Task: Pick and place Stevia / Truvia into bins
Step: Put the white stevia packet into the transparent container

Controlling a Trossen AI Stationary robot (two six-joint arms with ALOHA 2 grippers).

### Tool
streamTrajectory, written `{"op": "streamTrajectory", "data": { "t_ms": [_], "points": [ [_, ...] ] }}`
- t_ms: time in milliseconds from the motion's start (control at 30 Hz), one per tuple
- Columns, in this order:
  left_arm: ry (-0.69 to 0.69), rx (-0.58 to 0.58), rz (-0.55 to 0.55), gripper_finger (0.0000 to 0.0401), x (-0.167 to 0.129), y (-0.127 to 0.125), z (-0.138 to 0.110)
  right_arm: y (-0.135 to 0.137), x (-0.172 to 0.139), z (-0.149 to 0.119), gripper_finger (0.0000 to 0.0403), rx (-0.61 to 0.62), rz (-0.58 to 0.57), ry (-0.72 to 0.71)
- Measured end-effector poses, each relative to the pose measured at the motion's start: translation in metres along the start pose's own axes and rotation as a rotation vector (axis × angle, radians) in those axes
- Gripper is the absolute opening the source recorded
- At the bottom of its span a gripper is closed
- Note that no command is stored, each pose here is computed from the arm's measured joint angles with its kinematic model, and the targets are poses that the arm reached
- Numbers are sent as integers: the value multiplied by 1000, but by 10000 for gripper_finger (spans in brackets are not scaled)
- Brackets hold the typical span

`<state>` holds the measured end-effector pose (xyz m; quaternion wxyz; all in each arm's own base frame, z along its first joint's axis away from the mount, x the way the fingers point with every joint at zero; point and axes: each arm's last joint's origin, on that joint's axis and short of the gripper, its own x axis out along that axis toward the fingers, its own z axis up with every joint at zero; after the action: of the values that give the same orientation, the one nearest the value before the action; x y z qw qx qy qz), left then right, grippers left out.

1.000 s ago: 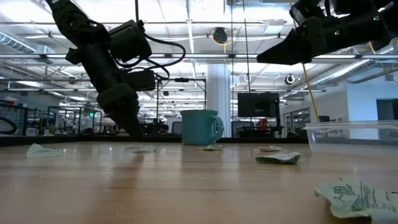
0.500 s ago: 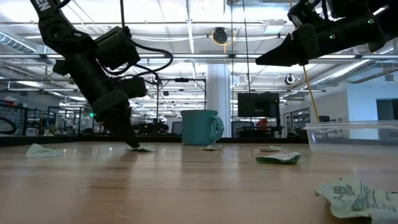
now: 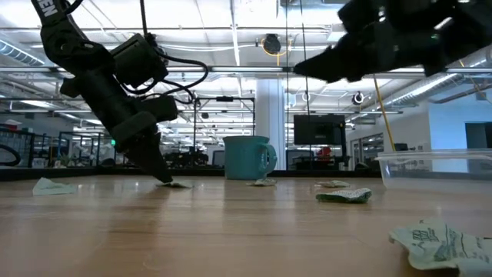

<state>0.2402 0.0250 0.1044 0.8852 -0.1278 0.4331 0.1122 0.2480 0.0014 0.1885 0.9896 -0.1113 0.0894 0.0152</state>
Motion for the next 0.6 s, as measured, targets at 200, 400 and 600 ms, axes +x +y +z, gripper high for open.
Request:
{"op": "streamTrajectory", "data": {
  "t_ms": [200, 400, 600],
  "points": [
    [-2, -14, 2, 126, 0, 0, 0, 19, 68, -9, 179, -132, 88, 111],
    [-4, -14, 5, 127, 0, -1, 0, 38, 124, -21, 207, -255, 136, 147],
    [-9, -34, 4, 127, 0, -1, 0, 43, 167, -40, 201, -278, 78, 219]
  ]
}}
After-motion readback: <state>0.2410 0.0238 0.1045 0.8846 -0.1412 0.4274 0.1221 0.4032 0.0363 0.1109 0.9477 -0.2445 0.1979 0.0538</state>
